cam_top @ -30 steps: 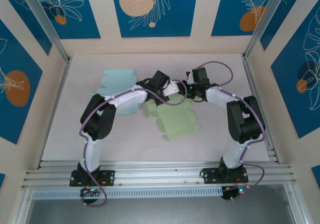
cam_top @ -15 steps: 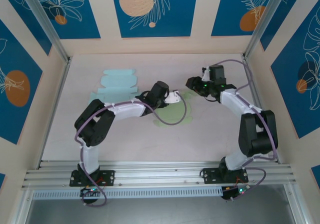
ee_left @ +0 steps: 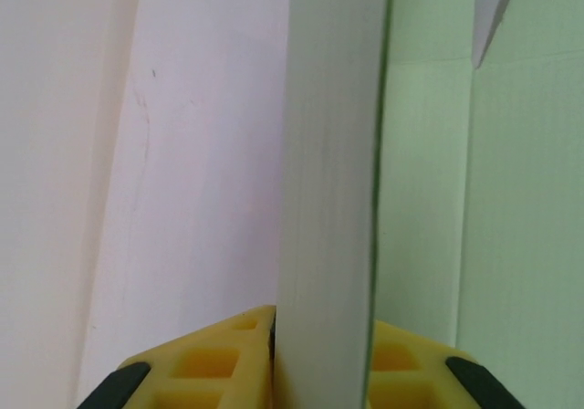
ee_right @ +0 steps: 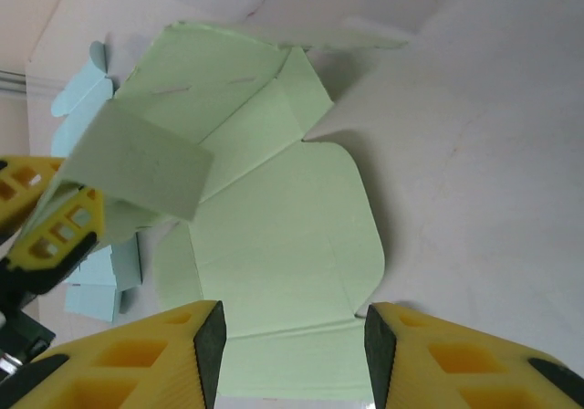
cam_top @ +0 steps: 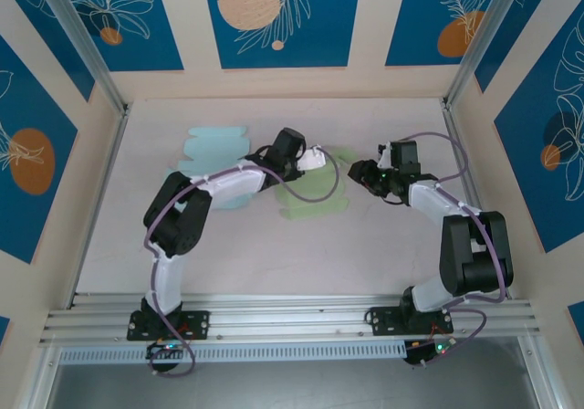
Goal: Fold the paper box
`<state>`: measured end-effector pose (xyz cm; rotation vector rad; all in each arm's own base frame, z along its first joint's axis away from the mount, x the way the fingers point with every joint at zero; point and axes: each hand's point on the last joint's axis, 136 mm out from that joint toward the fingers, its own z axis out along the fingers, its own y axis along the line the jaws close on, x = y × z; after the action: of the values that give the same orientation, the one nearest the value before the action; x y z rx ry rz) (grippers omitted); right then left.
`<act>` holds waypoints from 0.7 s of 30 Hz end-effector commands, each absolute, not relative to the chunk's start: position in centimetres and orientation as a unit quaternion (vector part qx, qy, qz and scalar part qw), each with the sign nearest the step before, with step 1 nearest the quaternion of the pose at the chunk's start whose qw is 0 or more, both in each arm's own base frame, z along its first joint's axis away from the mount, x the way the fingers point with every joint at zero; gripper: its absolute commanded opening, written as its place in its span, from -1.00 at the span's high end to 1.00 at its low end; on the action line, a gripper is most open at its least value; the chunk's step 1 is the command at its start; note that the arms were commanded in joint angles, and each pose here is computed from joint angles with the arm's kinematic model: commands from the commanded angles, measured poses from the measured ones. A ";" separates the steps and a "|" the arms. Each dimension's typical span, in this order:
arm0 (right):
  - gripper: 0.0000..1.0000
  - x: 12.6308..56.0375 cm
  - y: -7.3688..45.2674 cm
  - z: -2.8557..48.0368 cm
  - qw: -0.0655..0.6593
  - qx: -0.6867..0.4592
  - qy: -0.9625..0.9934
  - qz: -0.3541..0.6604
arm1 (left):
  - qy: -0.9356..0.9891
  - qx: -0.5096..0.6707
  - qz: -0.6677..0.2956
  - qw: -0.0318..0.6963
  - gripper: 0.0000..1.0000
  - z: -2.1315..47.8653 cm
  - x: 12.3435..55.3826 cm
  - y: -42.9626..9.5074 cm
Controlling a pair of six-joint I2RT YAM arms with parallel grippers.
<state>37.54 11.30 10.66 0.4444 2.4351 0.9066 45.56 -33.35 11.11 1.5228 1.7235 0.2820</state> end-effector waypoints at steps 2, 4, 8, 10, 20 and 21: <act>0.06 38.3 11.9 10.7 0.252 0.152 0.896 0.333 | 0.725 0.606 0.040 0.325 0.47 9.1 44.7 -32.7; 0.06 39.0 12.1 10.1 0.247 0.146 0.901 0.327 | 0.729 0.607 0.037 0.314 0.33 8.9 45.3 -32.5; 0.06 41.0 12.5 9.3 0.239 0.137 0.906 0.322 | 0.734 0.605 0.036 0.307 0.30 8.6 46.4 -32.4; 0.06 42.0 12.8 8.8 0.238 0.130 0.907 0.321 | 0.733 0.603 0.037 0.311 0.29 8.7 46.8 -32.6; 0.06 44.6 13.7 5.9 0.222 0.112 0.920 0.302 | 0.738 0.580 0.051 0.341 0.16 10.2 48.8 -32.3; 0.06 44.7 13.9 5.7 0.221 0.110 0.921 0.303 | 0.739 0.577 0.051 0.343 0.15 10.2 49.0 -32.2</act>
<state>44.33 13.60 6.17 0.3376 2.5310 0.8554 47.97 -32.55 10.26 1.5363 1.8966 0.1527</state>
